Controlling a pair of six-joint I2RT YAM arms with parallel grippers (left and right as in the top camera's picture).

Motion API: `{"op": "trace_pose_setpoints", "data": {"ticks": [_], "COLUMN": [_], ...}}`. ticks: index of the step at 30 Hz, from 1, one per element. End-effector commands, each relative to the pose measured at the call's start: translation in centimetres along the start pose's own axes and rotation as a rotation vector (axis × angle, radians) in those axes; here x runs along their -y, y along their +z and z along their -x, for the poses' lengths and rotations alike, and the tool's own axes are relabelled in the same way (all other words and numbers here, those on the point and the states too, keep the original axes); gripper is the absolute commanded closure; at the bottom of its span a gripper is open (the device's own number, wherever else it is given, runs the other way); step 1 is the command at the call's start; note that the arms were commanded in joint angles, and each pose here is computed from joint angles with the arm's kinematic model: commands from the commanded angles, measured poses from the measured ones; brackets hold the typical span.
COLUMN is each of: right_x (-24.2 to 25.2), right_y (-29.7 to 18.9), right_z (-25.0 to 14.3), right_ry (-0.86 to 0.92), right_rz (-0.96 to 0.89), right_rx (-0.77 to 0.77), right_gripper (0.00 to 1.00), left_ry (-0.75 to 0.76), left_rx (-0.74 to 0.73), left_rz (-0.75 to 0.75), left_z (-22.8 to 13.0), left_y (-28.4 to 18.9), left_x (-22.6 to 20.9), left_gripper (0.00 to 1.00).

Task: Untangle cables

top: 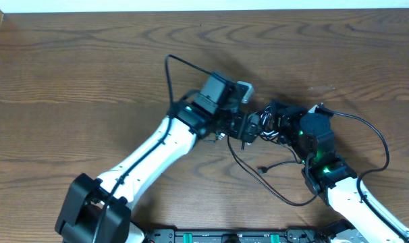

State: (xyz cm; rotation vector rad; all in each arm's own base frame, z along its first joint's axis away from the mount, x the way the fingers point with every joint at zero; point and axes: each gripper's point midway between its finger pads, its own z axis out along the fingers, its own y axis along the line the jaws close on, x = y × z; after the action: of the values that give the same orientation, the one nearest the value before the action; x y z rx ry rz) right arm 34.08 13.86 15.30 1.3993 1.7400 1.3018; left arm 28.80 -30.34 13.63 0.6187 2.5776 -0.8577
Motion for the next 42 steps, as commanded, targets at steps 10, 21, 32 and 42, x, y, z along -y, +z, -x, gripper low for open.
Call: {"op": "trace_pose_setpoints", "data": {"ticks": [10,21,32,42], "right_x": [-0.2,-0.3,-0.3,0.3], "right_y": [0.0,-0.1,-0.1,-0.2], "right_z": [-0.8,-0.5,-0.1,-0.8], "right_ry": [0.053,-0.113,-0.624,-0.811], "right_rz": [-0.006,-0.002,0.024,0.026], "right_rx": [-0.071,-0.108,-0.094,-0.143], "right_gripper": [0.99,0.97,0.73,0.53], "left_ry": [0.013,-0.088,-0.398,-0.292], "left_rx": [0.085,0.115,0.102,0.051], "left_rz": [0.173,0.209,0.056,-0.208], "left_z": [0.6,1.3,2.5,2.7], "left_y": [1.1,0.2,-3.4,-5.1], "left_x": [0.6,-1.1,-4.9,-2.8], "left_gripper": [0.77,0.92,0.92,0.92]}}
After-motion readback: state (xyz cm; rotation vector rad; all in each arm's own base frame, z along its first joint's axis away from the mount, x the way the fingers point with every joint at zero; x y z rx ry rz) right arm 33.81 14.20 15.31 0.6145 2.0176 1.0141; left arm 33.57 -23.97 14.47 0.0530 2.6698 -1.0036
